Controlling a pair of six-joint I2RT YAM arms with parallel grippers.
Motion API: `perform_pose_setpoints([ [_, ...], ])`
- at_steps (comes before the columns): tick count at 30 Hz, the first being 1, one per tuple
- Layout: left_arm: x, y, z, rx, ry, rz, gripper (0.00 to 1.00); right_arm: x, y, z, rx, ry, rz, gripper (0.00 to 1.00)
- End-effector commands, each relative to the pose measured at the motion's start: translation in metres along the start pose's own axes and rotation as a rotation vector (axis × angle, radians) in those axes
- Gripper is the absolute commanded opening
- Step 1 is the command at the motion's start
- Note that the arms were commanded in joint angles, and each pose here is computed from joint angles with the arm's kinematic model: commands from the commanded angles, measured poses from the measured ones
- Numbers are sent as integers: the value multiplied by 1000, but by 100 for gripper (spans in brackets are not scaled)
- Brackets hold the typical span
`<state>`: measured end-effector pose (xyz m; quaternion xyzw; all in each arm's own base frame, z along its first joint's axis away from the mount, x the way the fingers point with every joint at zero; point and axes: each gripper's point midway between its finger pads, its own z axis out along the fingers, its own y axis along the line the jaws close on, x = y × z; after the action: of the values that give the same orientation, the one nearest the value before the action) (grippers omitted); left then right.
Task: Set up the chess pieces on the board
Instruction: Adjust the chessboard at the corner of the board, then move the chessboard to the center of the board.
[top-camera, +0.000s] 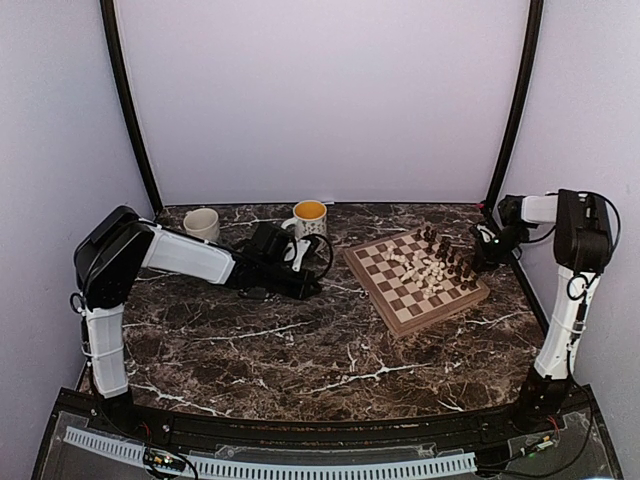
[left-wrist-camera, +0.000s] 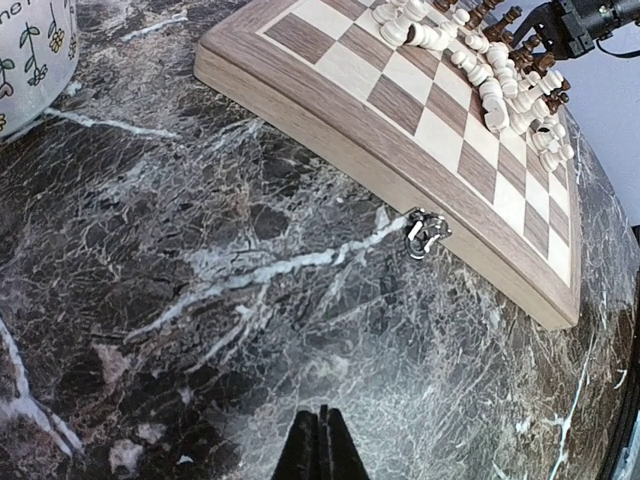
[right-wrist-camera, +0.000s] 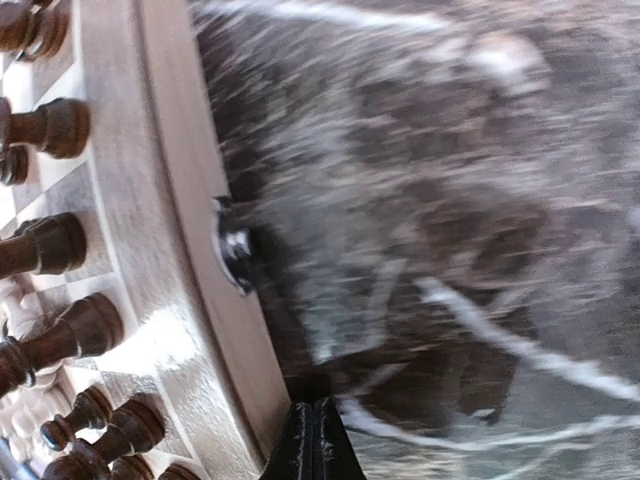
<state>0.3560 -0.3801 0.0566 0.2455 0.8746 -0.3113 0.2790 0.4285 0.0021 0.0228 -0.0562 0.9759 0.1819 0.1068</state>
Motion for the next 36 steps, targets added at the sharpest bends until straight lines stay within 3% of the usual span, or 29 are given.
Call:
perform_pose_setpoints([
  [1,-14,-1,-1,-11,-28,-16,1,15,8,-2,-52,58,53,0],
  [4,-18,4,3,-31,-32,-77,1,-6,-7,-16,-25,-6,70,0],
  [8,-20,13,16,-51,-31,-178,1,-38,-17,-22,-1,-64,72,8],
  [14,-26,18,35,-53,-35,-270,0,-59,-23,0,-60,-57,125,12],
  [23,-30,25,58,-65,-32,-292,0,-49,-6,25,-88,2,105,12],
  [36,-30,20,76,-5,-8,-255,0,-15,53,52,-246,93,51,9],
])
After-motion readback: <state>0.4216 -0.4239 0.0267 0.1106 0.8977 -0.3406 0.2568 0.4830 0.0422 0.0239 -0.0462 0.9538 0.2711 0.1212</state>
